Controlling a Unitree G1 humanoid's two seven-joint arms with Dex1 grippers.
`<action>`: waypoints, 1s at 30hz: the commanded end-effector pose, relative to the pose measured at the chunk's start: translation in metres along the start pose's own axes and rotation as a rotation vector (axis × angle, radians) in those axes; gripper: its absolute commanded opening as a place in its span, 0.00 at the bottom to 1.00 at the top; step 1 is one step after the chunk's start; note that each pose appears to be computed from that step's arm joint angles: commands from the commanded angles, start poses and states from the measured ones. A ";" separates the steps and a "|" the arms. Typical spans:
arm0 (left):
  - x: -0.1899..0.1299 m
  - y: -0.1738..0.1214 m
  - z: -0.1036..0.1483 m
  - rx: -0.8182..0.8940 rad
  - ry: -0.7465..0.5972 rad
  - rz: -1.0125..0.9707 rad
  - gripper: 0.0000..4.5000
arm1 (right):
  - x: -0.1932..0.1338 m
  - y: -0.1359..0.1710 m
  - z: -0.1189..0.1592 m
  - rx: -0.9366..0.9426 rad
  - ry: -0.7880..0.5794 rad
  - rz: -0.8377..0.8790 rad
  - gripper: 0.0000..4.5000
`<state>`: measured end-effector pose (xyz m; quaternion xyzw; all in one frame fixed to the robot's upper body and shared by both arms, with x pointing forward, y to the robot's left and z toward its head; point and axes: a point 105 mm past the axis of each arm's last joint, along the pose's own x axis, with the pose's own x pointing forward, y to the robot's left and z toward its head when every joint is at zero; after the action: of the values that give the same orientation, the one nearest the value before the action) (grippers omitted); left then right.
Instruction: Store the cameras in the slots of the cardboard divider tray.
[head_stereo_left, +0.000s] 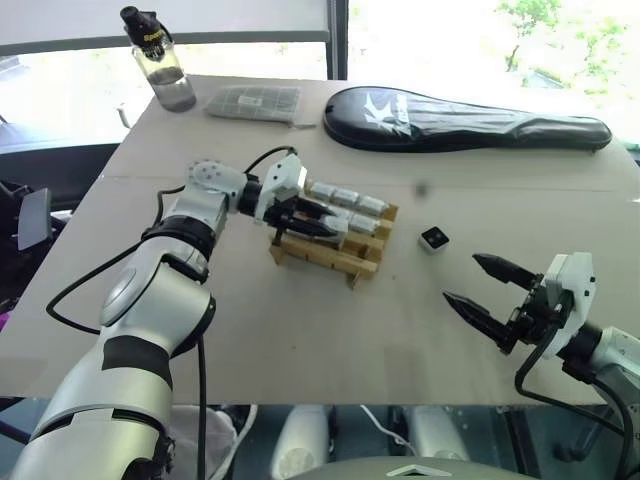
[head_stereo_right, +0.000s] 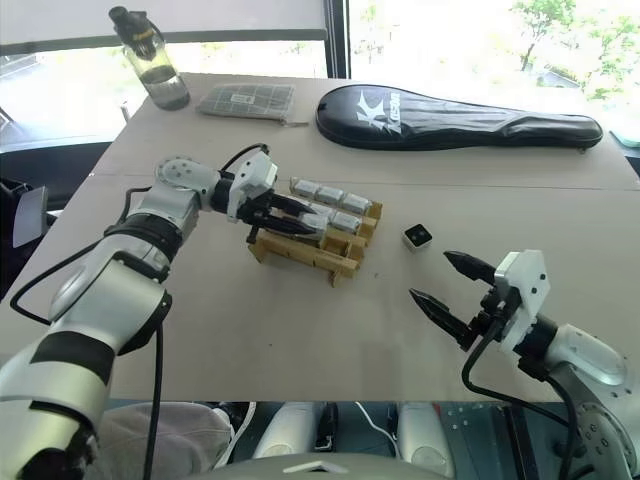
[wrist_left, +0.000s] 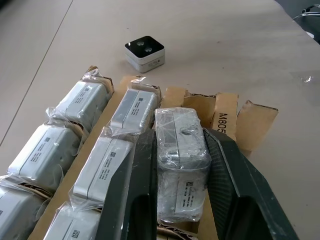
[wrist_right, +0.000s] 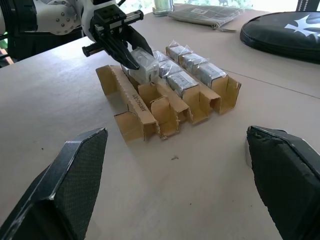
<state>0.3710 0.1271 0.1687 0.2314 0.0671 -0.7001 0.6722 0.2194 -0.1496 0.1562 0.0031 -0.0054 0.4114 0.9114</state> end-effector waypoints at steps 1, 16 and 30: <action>-0.002 0.003 0.008 0.012 -0.015 0.005 0.17 | -0.002 0.003 0.013 -0.044 -0.040 0.001 0.98; -0.005 0.001 0.000 0.046 0.054 -0.004 0.99 | -0.005 0.004 0.010 -0.040 -0.025 0.007 1.00; -0.053 -0.002 0.034 0.139 -0.107 0.111 0.99 | -0.002 0.006 0.007 -0.060 0.003 0.057 1.00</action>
<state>0.3691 0.1536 0.2023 0.2669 0.0083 -0.6743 0.6885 0.2161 -0.1502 0.1560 -0.0087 -0.0013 0.4218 0.9066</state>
